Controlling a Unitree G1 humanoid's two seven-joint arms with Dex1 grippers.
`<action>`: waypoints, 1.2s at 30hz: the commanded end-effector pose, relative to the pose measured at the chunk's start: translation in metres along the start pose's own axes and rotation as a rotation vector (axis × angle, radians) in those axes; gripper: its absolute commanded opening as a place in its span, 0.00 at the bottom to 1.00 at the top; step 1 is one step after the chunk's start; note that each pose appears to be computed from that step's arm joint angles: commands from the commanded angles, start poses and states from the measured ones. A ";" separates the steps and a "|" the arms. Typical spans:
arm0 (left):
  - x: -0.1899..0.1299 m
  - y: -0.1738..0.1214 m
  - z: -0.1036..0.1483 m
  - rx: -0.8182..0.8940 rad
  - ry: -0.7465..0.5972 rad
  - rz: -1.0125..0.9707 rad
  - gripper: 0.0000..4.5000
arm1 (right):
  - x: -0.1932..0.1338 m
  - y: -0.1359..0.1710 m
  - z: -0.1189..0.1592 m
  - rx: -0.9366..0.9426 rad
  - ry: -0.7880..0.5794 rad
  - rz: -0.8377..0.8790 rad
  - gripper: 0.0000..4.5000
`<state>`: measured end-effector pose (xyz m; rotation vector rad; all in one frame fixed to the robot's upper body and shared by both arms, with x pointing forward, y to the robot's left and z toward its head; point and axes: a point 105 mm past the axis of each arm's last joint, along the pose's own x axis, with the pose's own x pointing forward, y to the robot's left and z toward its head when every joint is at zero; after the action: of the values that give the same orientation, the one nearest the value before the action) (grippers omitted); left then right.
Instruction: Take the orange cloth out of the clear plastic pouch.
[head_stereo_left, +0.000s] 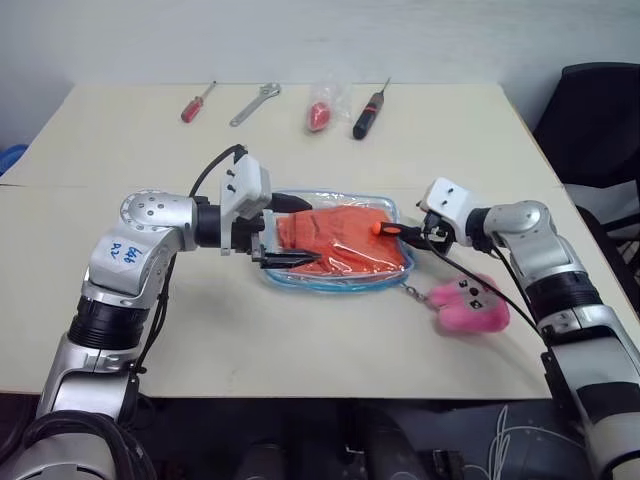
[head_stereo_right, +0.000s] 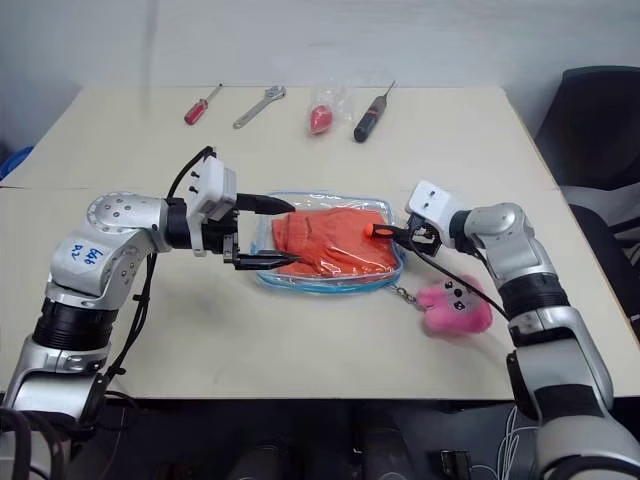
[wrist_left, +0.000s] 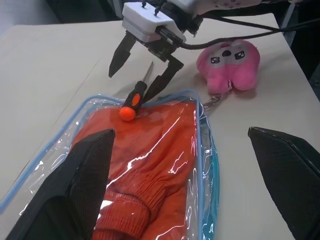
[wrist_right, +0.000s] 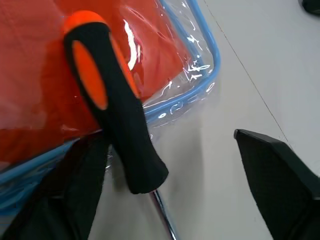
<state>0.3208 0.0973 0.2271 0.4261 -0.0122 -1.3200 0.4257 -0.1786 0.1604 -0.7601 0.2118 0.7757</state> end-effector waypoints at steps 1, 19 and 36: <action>-0.004 0.001 0.005 0.047 -0.003 0.019 1.00 | 0.000 -0.006 0.001 -0.016 -0.005 -0.008 0.63; 0.011 -0.011 0.005 0.060 -0.033 -0.050 1.00 | -0.110 -0.060 -0.045 0.260 0.236 -0.396 0.12; 0.032 -0.017 0.015 0.102 -0.083 -0.166 1.00 | -0.144 -0.026 -0.094 0.632 0.214 -0.563 0.80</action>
<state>0.3109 0.0586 0.2202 0.4297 -0.0771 -1.5031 0.3527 -0.3318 0.1412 -0.2312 0.4696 0.0876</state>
